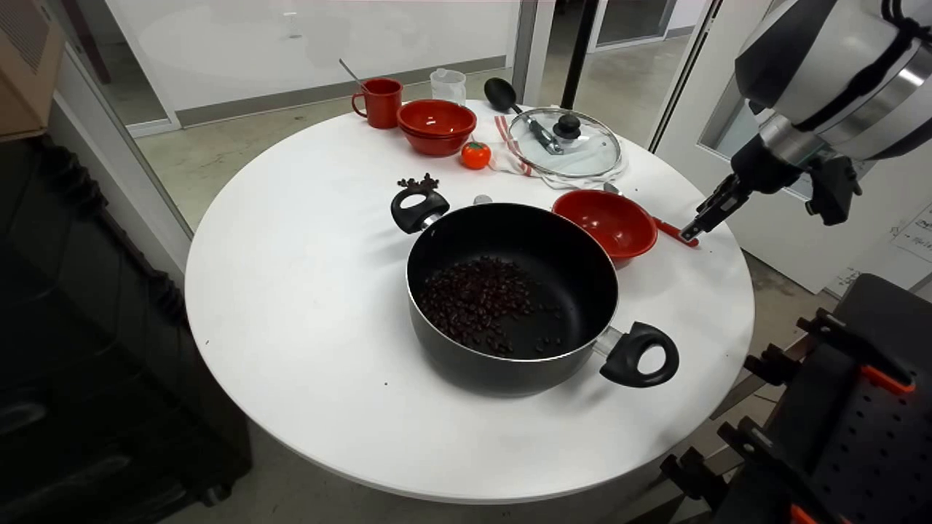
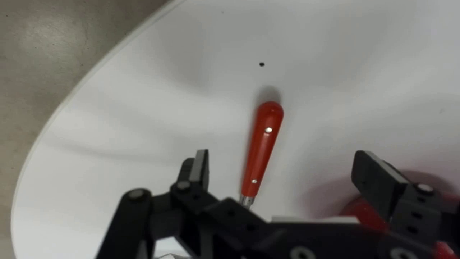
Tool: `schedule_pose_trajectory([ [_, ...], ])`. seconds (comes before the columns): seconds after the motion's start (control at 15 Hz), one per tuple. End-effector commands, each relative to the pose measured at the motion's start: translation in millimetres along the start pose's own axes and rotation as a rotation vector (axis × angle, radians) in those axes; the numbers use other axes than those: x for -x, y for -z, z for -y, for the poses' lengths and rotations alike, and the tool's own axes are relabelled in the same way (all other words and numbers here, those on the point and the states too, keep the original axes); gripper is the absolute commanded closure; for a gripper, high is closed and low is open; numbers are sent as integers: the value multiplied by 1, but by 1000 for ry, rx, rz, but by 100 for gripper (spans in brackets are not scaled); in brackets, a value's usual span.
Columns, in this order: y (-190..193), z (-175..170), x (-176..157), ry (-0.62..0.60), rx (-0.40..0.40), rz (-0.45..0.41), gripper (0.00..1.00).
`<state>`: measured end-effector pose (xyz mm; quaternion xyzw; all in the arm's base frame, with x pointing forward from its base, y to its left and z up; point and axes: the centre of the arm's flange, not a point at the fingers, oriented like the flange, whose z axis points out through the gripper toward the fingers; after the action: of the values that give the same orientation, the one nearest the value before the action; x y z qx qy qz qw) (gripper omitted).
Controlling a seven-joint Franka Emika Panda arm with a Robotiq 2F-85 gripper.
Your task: Put a spoonful of the things in the pot into the red bowl
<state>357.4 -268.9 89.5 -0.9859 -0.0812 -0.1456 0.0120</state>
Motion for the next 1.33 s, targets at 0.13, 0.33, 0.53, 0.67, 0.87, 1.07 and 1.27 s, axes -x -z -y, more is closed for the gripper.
schedule_pose_trajectory([
  [0.13,-6,11,-8,25,51,-6,8],
  [0.33,-8,4,-12,7,69,-1,0],
  [0.53,-10,-4,-9,-20,84,23,0],
  [0.67,-14,-10,-5,-35,95,40,0],
  [0.87,-18,-13,-1,-47,99,58,0],
  [1.07,-23,-8,1,-51,94,72,4],
  [1.27,-27,0,2,-49,82,83,31],
])
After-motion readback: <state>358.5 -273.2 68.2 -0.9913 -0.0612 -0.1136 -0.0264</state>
